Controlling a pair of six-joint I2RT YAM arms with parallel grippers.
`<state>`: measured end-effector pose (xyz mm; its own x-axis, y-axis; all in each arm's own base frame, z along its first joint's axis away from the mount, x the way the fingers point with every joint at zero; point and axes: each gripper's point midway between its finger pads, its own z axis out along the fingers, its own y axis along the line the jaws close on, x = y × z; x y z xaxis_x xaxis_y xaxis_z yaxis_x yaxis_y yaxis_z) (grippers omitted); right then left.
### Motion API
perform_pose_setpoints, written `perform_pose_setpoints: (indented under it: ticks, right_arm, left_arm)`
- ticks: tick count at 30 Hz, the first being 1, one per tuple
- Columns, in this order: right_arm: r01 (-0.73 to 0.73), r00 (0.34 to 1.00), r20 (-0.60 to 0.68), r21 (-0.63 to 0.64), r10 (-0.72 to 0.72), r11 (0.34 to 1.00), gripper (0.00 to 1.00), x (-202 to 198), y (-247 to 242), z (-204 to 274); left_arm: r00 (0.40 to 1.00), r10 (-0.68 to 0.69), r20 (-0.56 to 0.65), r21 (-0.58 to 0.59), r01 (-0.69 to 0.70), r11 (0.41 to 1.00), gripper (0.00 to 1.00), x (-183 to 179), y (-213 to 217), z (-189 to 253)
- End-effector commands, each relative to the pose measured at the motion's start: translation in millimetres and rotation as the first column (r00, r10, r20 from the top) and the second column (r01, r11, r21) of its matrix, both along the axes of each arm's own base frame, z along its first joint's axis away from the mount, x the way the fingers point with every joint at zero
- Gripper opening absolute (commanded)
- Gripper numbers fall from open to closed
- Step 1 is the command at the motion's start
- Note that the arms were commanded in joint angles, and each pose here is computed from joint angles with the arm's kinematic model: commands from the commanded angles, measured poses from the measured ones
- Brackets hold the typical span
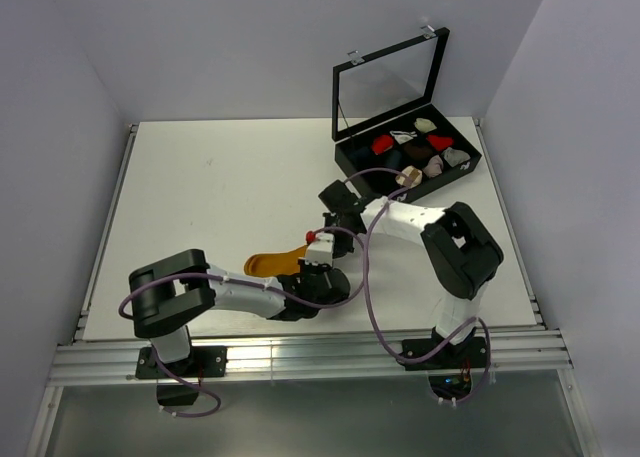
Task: Roll the socks
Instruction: Roll the sock at the center of the board.
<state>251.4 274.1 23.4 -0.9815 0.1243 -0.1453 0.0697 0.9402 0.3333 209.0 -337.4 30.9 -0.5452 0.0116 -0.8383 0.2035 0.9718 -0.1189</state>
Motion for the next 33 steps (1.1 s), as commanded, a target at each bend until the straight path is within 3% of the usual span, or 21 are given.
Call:
perform_pose_setpoints:
  ticks: [1, 10, 17, 21, 29, 33]
  right_arm:
    - [-0.012, 0.997, 0.081, 0.142, 0.0, 0.99, 0.22, -0.5, 19.9, 26.4]
    - [0.007, 0.952, 0.291, 0.296, -0.097, 0.955, 0.56, 19.0, 22.3, 76.4]
    - [0.008, 0.964, 0.25, 0.33, -0.096, 0.944, 0.61, 8.5, 25.1, 59.2]
    - [0.002, 0.974, 0.215, 0.325, -0.076, 0.946, 0.61, 1.4, 26.9, 43.9]
    - [-0.044, 0.985, 0.17, 0.345, -0.017, 0.938, 0.61, -11.8, 37.4, 24.0]
    - [-0.025, 0.994, 0.112, 0.326, -0.012, 0.945, 0.56, -19.4, 35.7, 5.6]
  left_arm:
    - [0.986, 0.062, -0.156, -0.007, -0.063, 0.998, 0.0, -17.6, 35.2, -31.6]
    - [0.925, -0.044, -0.377, -0.374, -0.109, 0.921, 0.0, -27.9, 34.6, -15.0]
    - [0.867, -0.08, -0.491, -0.572, -0.252, 0.78, 0.01, -30.1, 46.6, -7.1]
    - [0.839, -0.04, -0.542, -0.588, -0.345, 0.731, 0.03, -29.1, 62.3, -15.8]
    - [0.812, -0.03, -0.583, -0.578, -0.389, 0.717, 0.04, -29.7, 64.3, -24.2]
    - [0.779, -0.009, -0.627, -0.552, -0.436, 0.711, 0.04, -30.0, 70.7, -38.9]
